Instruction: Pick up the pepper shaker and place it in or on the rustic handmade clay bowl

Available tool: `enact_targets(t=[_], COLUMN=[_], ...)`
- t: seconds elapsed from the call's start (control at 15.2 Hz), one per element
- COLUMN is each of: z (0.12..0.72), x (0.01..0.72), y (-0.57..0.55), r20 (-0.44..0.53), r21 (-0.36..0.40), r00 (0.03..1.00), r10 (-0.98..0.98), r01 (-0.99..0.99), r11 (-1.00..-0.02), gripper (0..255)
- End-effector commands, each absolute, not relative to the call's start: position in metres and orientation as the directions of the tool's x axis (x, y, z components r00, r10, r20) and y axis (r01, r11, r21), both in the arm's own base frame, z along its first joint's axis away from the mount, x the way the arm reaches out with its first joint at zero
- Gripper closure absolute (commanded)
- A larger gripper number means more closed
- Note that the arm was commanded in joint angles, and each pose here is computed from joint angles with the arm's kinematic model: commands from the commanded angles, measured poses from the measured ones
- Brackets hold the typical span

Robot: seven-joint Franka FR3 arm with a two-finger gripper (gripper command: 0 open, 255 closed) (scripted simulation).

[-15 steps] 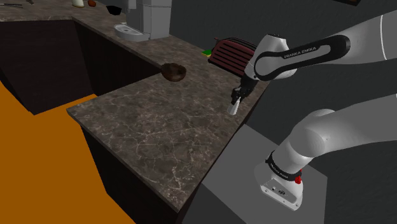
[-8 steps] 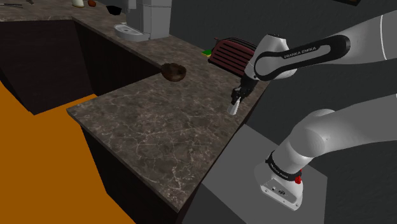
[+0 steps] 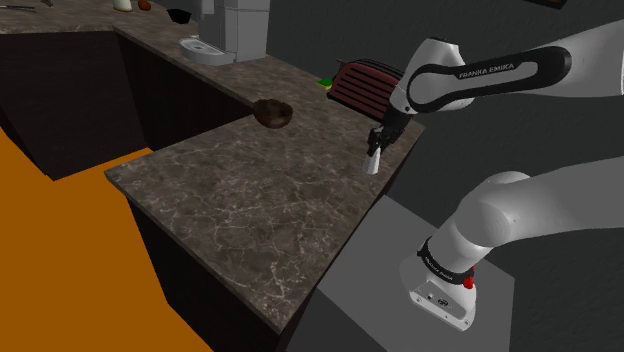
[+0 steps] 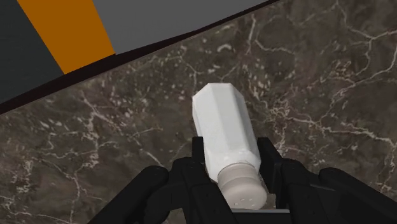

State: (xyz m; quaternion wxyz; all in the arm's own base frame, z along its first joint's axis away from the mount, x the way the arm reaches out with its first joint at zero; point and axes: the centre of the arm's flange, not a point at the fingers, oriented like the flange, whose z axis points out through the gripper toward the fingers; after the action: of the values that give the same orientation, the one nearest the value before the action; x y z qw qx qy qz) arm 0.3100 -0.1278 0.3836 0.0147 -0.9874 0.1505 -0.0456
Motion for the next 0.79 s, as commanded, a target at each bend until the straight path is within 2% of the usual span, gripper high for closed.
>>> enact_targets(t=[0.0, 0.73], z=[0.395, 0.453], x=[0.311, 0.311], y=[-0.127, -0.127], r20=[0.085, 0.085], r21=[-0.043, -0.043], r00=[0.951, 0.951], r10=[-0.299, -0.299], r01=[-0.296, -0.296], r11=[-0.954, -0.954], gripper=[255, 255])
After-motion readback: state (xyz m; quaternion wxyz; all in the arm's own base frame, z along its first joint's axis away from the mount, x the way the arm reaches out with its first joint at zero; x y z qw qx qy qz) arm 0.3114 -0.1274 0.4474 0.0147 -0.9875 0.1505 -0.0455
